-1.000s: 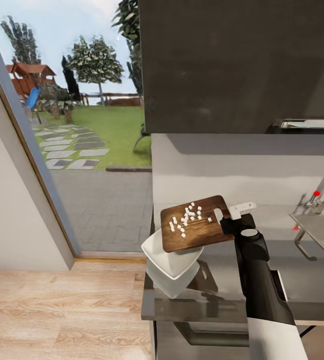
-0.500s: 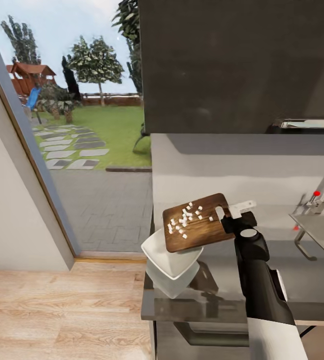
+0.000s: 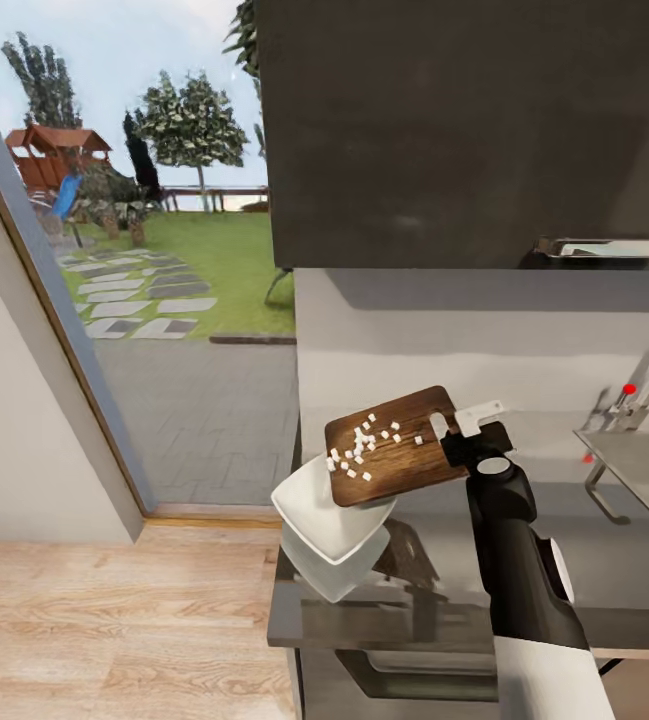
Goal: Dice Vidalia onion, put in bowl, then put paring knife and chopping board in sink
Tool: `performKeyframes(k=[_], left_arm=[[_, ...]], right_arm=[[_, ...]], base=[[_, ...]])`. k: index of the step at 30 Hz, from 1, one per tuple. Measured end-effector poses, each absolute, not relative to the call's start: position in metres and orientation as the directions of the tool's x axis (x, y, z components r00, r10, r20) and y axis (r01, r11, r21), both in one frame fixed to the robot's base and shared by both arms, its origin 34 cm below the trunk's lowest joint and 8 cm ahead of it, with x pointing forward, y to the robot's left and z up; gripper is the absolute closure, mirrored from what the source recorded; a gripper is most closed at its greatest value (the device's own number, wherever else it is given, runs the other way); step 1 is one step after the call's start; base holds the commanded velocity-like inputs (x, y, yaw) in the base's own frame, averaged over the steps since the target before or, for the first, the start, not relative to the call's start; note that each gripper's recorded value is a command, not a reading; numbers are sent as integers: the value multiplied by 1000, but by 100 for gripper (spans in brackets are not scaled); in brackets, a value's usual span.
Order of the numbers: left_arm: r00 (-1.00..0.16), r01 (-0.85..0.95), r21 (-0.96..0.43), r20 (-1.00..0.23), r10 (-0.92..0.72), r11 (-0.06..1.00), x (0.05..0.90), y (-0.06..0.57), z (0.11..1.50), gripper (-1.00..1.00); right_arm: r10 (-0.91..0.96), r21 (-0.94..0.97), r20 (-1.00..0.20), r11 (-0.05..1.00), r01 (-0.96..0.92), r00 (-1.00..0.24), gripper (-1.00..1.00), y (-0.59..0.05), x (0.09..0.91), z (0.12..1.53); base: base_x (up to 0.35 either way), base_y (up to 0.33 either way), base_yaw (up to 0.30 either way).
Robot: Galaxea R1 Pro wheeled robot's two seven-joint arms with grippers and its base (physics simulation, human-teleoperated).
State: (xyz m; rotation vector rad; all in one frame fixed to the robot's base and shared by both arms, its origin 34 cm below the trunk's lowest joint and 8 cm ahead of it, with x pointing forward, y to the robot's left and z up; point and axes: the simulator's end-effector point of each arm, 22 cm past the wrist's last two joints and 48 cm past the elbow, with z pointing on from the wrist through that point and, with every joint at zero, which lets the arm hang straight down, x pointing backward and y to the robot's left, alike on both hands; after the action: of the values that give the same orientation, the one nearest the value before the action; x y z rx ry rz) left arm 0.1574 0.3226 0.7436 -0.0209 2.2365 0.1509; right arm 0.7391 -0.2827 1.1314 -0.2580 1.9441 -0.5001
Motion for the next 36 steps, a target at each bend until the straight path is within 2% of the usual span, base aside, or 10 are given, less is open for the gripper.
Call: performKeyframes(k=[6,36], left_arm=[[-622,-67,102,-782,38,992,158,323,744,-100],[-621,-68,102,-783,38,993,158,322,744,-100]], right_arm=[[-435,-477,-812,879,14,-389,100,-263,742,1137],[-443,-496,-808,868,41,-388,100,-268,742,1141]], base=[[0,0,0],[0,0,0]])
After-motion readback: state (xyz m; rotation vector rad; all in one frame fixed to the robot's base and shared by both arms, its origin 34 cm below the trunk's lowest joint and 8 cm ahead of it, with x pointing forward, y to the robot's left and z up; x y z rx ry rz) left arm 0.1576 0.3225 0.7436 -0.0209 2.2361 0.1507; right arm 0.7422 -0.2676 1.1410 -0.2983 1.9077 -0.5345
